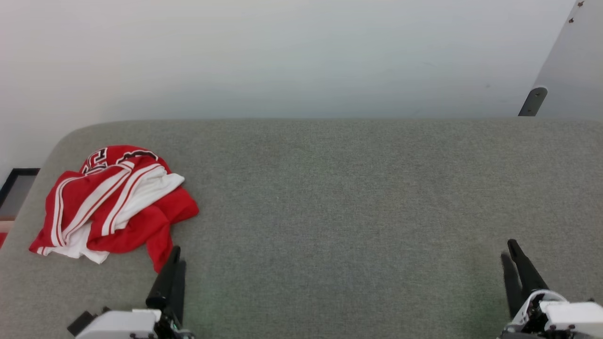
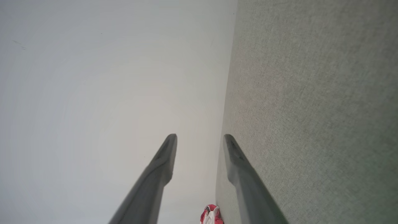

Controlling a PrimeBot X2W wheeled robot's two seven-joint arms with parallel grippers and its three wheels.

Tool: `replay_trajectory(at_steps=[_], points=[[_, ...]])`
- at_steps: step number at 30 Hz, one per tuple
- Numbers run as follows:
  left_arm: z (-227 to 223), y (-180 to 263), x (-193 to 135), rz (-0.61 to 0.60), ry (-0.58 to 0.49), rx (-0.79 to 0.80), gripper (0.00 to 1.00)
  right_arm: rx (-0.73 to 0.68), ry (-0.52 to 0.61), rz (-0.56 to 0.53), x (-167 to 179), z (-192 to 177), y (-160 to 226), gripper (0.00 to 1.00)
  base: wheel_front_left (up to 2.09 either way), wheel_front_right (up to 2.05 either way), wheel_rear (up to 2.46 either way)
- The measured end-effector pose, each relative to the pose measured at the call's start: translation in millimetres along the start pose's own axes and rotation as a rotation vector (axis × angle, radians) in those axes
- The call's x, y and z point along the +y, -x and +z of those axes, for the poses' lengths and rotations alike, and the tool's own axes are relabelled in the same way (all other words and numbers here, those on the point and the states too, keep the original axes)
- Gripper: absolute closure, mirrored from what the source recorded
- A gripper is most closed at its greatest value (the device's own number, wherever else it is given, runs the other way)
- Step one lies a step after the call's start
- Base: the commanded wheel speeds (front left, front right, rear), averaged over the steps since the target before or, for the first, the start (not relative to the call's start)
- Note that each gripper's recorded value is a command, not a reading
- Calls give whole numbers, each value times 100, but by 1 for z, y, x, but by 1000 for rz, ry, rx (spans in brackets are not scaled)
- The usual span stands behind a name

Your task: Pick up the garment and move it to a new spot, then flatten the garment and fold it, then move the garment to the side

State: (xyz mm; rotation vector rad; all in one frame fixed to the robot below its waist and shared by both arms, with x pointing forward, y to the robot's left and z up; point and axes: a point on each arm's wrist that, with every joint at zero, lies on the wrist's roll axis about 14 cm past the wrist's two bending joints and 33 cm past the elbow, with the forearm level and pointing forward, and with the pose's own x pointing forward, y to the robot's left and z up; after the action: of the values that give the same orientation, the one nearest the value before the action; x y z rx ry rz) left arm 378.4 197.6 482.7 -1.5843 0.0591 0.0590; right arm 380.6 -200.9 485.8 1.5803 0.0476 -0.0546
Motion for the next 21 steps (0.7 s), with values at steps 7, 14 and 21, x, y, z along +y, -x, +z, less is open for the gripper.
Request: replay_trajectory(at_steps=[7, 14, 21], points=[[3, 1, 4, 14, -28, -16, 0, -10, 9, -16, -5, 0, 0, 0, 0, 0, 0], [7, -4, -1, 10, -151, -23, 0, -6, 108, -4, 2, -2, -8, 0, 0, 0, 0], [11, -7, -5, 7, -301, -32, 0, 13, 255, 0, 6, -5, -14, 0, 0, 0, 0]])
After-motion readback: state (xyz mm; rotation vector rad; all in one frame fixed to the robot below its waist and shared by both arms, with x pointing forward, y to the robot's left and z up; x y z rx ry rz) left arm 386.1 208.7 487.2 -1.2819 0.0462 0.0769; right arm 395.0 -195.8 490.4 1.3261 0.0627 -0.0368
